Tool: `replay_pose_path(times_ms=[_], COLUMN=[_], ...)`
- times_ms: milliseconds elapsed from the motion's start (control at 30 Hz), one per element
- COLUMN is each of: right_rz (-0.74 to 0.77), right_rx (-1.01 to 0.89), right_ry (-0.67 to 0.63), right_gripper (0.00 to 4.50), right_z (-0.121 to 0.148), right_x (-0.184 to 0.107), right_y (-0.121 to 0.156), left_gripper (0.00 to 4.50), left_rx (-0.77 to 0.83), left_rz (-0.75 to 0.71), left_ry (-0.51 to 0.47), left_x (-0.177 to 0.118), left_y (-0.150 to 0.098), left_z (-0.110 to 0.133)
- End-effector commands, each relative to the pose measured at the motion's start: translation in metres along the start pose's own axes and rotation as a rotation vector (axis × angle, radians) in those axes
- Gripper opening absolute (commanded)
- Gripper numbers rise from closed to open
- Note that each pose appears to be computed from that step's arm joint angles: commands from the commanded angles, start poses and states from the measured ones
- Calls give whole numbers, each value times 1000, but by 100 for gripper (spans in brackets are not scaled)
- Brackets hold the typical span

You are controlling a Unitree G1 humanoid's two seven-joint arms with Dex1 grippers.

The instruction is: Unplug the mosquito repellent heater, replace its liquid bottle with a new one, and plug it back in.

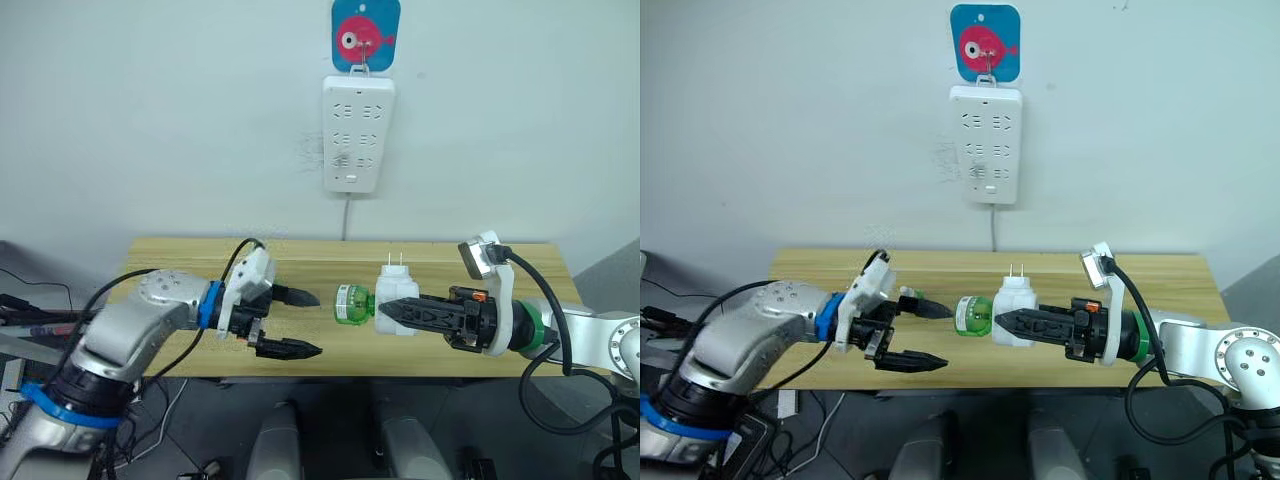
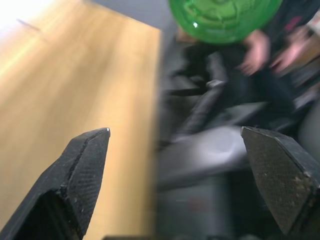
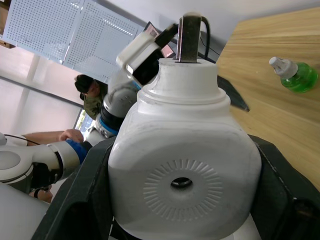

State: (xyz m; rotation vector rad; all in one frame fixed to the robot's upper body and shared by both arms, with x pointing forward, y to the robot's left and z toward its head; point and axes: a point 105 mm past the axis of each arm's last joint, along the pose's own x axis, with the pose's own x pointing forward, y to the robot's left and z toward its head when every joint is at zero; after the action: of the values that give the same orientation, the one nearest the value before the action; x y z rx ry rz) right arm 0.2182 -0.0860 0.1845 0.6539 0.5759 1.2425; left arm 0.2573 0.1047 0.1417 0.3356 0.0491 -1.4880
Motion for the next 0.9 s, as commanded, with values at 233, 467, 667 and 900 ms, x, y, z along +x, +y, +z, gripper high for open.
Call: replay_pose_path(times_ms=[233,467,667,900], right_rz=[44,45,46,43], right_rx=[-25,-27,-26,-31], right_ry=[-13,-15,-20,-22], right_gripper=[303,303,303,303], right_z=[5,6,7,9], right_x=[0,1,2,0], right_y=[12,12,13,11], left_gripper=[450,410,231,225], left_rx=[636,656,625,95], left_rz=[121,67,53,-39], left_ry=[-301,-322,-307,-163], left_x=[7,16,16,19], left_y=[-7,-14,-11,13], left_z=[53,49,48,64])
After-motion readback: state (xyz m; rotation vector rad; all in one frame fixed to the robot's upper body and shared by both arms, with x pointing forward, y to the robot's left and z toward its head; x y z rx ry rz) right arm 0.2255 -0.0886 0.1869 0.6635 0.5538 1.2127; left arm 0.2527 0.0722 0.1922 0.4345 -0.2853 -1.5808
